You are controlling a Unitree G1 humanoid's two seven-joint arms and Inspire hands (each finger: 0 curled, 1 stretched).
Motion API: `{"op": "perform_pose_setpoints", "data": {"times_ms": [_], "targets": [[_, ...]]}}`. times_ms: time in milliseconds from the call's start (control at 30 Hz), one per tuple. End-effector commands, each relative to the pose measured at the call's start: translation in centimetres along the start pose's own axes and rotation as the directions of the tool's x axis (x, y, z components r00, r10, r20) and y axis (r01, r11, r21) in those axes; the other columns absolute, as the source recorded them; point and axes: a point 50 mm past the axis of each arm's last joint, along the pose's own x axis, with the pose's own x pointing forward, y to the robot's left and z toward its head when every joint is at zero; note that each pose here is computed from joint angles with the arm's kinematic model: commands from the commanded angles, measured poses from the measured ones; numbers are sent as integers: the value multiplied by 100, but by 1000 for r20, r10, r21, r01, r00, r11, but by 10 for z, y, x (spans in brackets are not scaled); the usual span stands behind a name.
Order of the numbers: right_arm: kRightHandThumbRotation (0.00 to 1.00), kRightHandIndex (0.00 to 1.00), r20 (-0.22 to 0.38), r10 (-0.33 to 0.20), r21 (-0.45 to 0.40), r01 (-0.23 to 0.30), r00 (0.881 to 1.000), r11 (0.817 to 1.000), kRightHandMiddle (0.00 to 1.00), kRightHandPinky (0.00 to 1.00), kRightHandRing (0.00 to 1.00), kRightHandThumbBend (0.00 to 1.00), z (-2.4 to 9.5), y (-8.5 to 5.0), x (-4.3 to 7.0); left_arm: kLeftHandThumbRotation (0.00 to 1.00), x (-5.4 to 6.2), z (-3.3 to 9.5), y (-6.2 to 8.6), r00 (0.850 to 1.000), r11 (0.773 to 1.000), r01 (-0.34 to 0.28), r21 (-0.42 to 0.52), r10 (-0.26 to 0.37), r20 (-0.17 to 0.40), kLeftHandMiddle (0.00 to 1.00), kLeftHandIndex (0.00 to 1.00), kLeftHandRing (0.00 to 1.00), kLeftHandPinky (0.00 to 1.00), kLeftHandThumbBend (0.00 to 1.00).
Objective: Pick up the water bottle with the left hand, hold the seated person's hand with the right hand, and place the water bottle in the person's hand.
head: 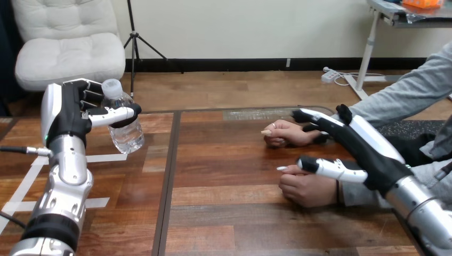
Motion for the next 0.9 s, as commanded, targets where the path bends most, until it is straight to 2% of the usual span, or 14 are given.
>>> {"op": "perform_pose_setpoints", "data": {"times_ms": [0,367,633,867], "targets": [[73,88,59,-60,-147,68,996,987,89,73,84,100,6,-40,19,0,10,39,22,984,998,-63,-21,65,163,46,47,41,36,76],[72,88,15,-39,-185,41,999,982,88,71,83,100,-6,-45,19,0,8,40,23,982,998,-57,-6,58,182,45,46,39,34,75],[73,88,-17,-15,-222,11,1000,975,88,68,82,100,-10,-48,19,0,7,40,23,984,998,-57,-22,60,168,45,46,40,34,76],[71,87,-33,-5,-234,-3,999,972,88,67,82,100,-12,-50,19,0,6,40,23,984,998,-54,-23,57,169,46,47,40,34,75]]}}
